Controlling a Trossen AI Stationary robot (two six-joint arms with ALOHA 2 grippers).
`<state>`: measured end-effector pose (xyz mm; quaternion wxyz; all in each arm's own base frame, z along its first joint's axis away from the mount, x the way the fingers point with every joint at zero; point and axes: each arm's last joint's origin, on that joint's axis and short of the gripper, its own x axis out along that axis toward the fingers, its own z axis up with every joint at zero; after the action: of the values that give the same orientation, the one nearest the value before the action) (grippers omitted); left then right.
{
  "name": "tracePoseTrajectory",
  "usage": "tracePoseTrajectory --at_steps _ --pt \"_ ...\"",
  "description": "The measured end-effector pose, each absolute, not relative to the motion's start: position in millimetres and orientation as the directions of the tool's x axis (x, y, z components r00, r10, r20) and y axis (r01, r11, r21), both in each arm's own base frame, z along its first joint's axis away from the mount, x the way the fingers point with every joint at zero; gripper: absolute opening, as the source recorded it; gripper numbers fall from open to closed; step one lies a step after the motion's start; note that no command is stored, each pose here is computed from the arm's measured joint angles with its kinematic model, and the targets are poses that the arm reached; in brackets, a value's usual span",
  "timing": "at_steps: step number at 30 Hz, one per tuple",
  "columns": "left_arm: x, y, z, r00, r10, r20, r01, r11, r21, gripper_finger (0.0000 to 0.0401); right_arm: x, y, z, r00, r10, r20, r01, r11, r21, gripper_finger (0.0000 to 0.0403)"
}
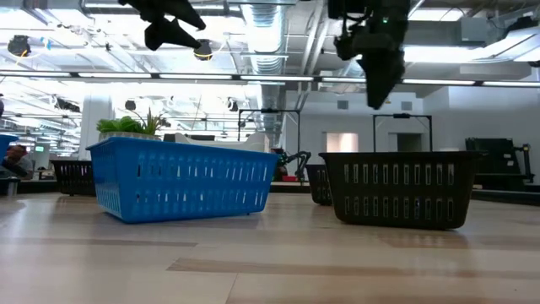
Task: Stack baskets by color
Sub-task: Stack the top right black bin on top of the top left black bin
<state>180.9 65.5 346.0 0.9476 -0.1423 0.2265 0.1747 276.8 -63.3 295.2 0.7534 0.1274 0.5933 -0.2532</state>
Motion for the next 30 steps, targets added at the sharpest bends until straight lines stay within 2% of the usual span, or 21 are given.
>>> tracePoseTrajectory --at_steps 5,14,21,30 --pt "179 60 339 0.805 0.231 -0.547 -0.393 0.898 -0.198 0.0242 275 -45 294 0.121 -0.237 -0.964 0.519 0.843 -0.142 0.0239" --pt "184 47 343 0.840 0.182 -0.511 -0.380 0.869 -0.316 0.0242 288 -29 298 0.236 -0.369 -0.899 0.447 0.863 -0.237 0.0239" --pt "183 41 341 0.829 0.151 -0.539 -0.359 0.883 -0.304 0.0242 295 -33 297 0.294 -0.385 -0.874 0.446 0.865 -0.231 0.0239" --pt "176 37 327 0.725 0.151 -0.672 -0.373 0.906 -0.199 0.0242 290 -32 270 0.242 -0.375 -0.895 0.479 0.848 -0.226 0.0239"
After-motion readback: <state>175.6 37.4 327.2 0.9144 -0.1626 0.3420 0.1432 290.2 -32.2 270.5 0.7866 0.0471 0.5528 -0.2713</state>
